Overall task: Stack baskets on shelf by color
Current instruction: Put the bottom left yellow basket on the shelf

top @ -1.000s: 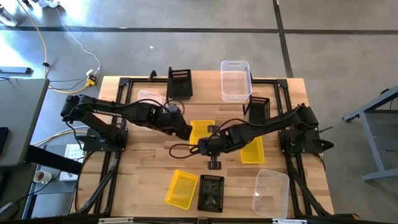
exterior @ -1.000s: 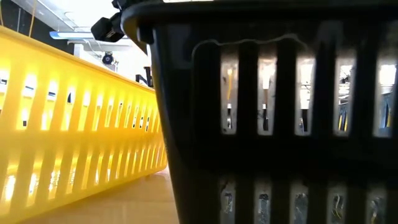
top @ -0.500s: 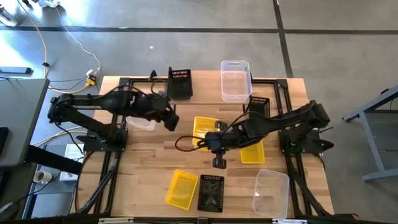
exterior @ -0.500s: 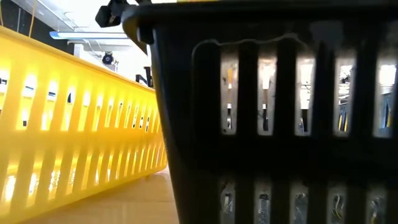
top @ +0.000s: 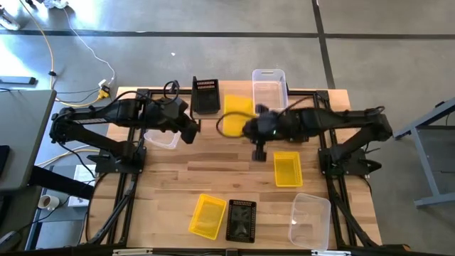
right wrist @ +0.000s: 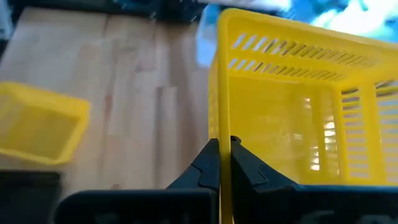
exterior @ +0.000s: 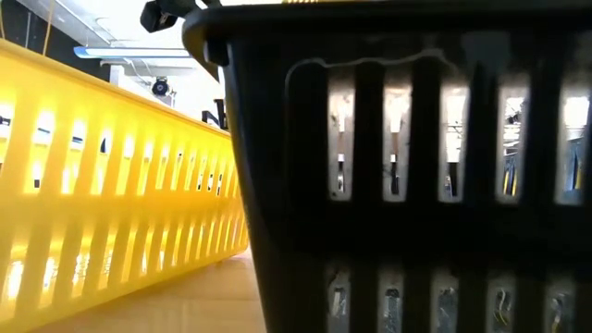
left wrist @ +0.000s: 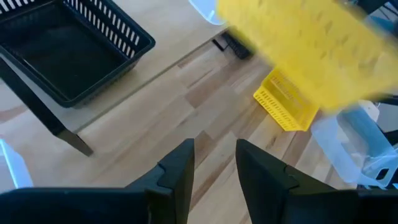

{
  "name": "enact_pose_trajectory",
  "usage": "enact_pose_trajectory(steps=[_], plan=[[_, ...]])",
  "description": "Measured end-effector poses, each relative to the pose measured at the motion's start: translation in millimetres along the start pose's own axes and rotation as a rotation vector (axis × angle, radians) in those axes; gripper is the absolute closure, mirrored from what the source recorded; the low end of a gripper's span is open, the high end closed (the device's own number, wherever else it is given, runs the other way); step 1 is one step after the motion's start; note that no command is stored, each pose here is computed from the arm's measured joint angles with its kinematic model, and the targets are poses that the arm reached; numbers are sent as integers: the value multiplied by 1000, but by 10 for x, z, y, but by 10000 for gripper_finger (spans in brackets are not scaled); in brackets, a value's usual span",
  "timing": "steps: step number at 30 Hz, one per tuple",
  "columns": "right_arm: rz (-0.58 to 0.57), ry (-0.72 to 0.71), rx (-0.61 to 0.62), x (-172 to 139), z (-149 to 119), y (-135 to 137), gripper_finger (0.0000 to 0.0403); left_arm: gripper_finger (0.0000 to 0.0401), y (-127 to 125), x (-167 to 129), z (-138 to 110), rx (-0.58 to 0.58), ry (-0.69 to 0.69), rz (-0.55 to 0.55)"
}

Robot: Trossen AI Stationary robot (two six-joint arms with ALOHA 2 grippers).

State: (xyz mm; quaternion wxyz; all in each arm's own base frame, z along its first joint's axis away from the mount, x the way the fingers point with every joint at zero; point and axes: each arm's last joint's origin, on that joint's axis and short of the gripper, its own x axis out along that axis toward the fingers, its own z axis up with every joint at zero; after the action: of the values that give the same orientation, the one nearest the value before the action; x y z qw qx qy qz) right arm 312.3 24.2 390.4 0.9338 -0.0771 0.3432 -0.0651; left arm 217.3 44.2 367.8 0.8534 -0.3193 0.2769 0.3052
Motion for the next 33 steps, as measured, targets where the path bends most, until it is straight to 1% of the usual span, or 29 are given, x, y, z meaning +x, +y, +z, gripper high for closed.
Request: enact_pose_trajectory(steps=[4,7,12,14,19,23,29,33], plan=[[-51,-51,-94,-47,34,-245,403,293,0,0,0,1,0,0],[-91,-60,-138,-28,37,-422,403,293,0,0,0,1,0,-1],[-139,0,-174,117,-19,-652,403,293,0,1,-1,1,1,0],[-118,30,-178,210,-54,-725,403,293,0,2,-1,0,1,0],[-101,151,-159,511,-182,-868,403,293,0,2,-1,0,1,0],[-71,218,-150,706,-269,-931,403,293,0,2,-1,0,1,0],[-63,285,-156,934,-364,-1005,403,293,0,2,-1,0,1,0],[-60,315,-169,1025,-414,-1056,403,293,0,2,-1,0,1,0]])
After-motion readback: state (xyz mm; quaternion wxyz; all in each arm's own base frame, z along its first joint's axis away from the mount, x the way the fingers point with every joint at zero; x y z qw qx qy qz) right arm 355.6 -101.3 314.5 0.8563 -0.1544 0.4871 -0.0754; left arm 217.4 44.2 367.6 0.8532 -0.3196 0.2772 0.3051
